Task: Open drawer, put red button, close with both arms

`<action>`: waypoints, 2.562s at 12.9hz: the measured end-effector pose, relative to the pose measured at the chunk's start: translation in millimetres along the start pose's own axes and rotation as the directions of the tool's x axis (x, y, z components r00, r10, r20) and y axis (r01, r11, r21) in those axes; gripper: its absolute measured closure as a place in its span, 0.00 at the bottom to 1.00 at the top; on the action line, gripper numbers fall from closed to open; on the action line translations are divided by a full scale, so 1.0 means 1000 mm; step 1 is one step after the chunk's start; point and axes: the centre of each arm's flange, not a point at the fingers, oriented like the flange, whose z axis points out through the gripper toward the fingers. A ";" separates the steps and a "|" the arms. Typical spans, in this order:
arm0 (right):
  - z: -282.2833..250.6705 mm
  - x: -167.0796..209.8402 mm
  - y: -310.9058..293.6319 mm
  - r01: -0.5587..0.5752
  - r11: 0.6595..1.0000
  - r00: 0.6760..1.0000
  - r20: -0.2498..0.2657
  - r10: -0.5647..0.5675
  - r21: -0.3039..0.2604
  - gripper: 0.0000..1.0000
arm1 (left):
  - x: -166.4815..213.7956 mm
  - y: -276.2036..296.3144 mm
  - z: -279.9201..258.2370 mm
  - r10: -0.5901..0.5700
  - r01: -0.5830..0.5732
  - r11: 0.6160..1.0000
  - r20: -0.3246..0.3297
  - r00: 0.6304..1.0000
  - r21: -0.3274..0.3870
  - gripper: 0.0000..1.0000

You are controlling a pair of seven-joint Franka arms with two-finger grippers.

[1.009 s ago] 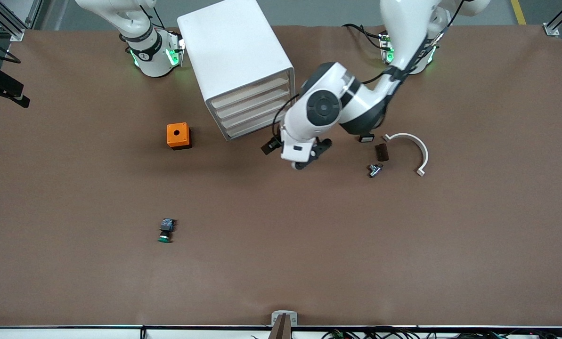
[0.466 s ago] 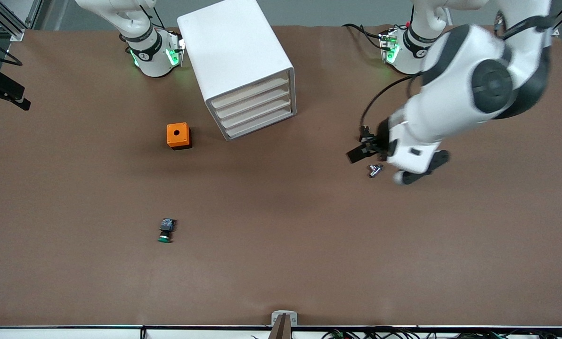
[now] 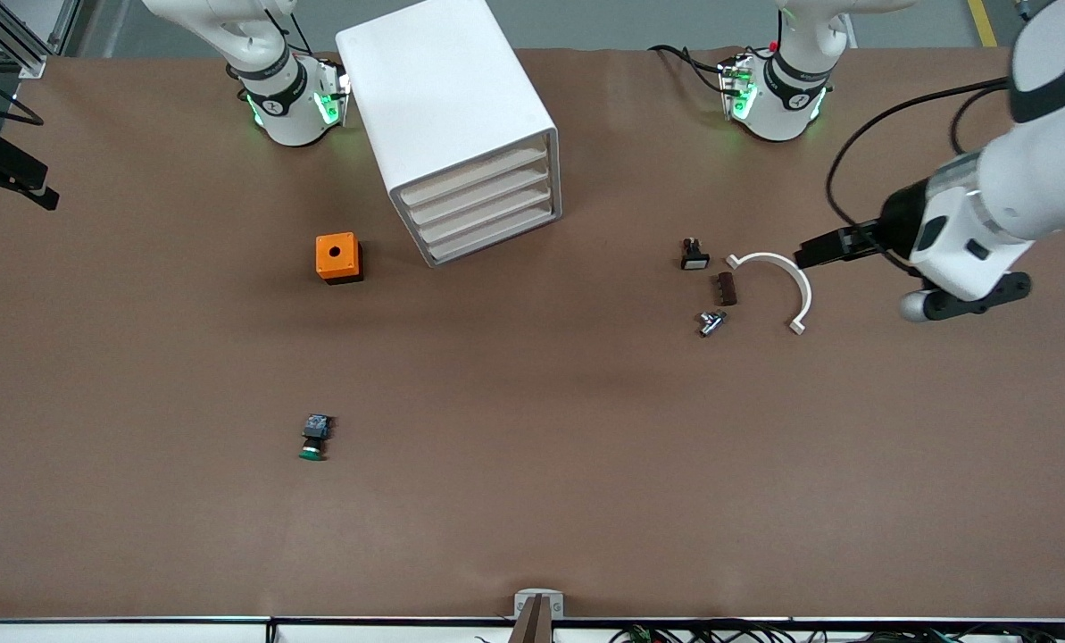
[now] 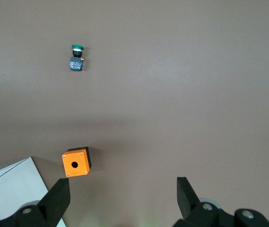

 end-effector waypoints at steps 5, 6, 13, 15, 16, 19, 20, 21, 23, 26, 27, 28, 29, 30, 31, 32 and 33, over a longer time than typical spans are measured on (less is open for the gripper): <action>0.000 0.000 0.000 0.000 1.000 1.000 -0.002 0.000 0.000 0.00 | -0.016 -0.103 -0.032 0.154 -0.152 0.987 -0.030 0.988 0.054 0.00; 0.000 0.000 0.000 0.000 1.000 1.000 -0.002 0.000 0.000 0.00 | -0.022 -0.116 -0.036 0.161 -0.158 0.986 -0.041 0.986 0.060 0.00; 0.001 0.000 0.000 0.000 1.000 1.000 -0.001 0.000 0.000 0.00 | -0.018 -0.088 -0.035 0.184 -0.166 0.979 -0.151 0.971 0.121 0.00; 0.001 0.000 0.000 0.000 1.000 1.000 -0.001 0.000 0.000 0.00 | -0.020 -0.083 -0.037 0.176 -0.156 0.979 -0.162 0.971 0.130 0.00; 0.001 0.000 0.000 0.000 1.000 1.000 -0.001 0.000 0.000 0.00 | -0.021 -0.083 -0.040 0.176 -0.155 0.979 -0.169 0.970 0.131 0.00; 0.001 0.000 0.000 -0.001 1.000 1.000 0.001 0.001 0.000 0.00 | -0.024 -0.085 -0.049 0.173 -0.150 0.980 -0.188 0.967 0.130 0.00; 0.001 0.000 0.001 -0.003 1.000 1.000 0.002 0.003 0.000 0.00 | -0.025 -0.085 -0.051 0.173 -0.150 0.980 -0.190 0.966 0.130 0.00; 0.001 0.000 0.001 -0.004 1.000 1.000 0.004 0.004 0.001 0.00 | -0.026 -0.085 -0.052 0.174 -0.150 0.980 -0.192 0.966 0.130 0.00; 0.002 -0.001 0.001 -0.004 1.000 1.000 0.009 0.004 0.001 0.00 | -0.027 -0.083 -0.054 0.176 -0.153 0.980 -0.196 0.965 0.130 0.00; 0.002 -0.001 0.001 -0.004 1.000 1.000 0.010 0.004 0.001 0.00 | -0.028 -0.083 -0.057 0.177 -0.153 0.980 -0.198 0.964 0.131 0.00; 0.002 -0.001 0.001 -0.004 1.000 1.000 0.010 0.004 0.001 0.00 | -0.028 -0.083 -0.057 0.177 -0.153 0.979 -0.194 0.965 0.132 0.00; 0.002 -0.001 0.001 -0.004 1.000 1.000 0.010 0.004 0.001 0.00 | -0.029 -0.084 -0.056 0.176 -0.150 0.978 -0.186 0.967 0.144 0.00; 0.002 -0.001 0.001 -0.004 1.000 1.000 0.010 0.004 0.001 0.00 | -0.029 -0.085 -0.055 0.177 -0.147 0.975 -0.180 0.968 0.165 0.00; 0.002 -0.001 0.000 -0.004 1.000 1.000 0.010 0.004 0.001 0.00 | -0.029 -0.085 -0.055 0.178 -0.147 0.973 -0.177 0.968 0.177 0.00; 0.002 -0.001 0.000 -0.004 1.000 1.000 0.010 0.004 0.001 0.00 | -0.030 -0.085 -0.055 0.179 -0.147 0.972 -0.175 0.968 0.181 0.00; 0.002 -0.001 0.001 -0.004 1.000 1.000 0.009 0.004 0.001 0.00 | -0.030 -0.085 -0.054 0.180 -0.148 0.972 -0.174 0.968 0.182 0.00; 0.001 -0.001 0.001 -0.004 1.000 1.000 0.008 0.004 0.001 0.00 | -0.030 -0.085 -0.054 0.180 -0.148 0.972 -0.174 0.968 0.182 0.00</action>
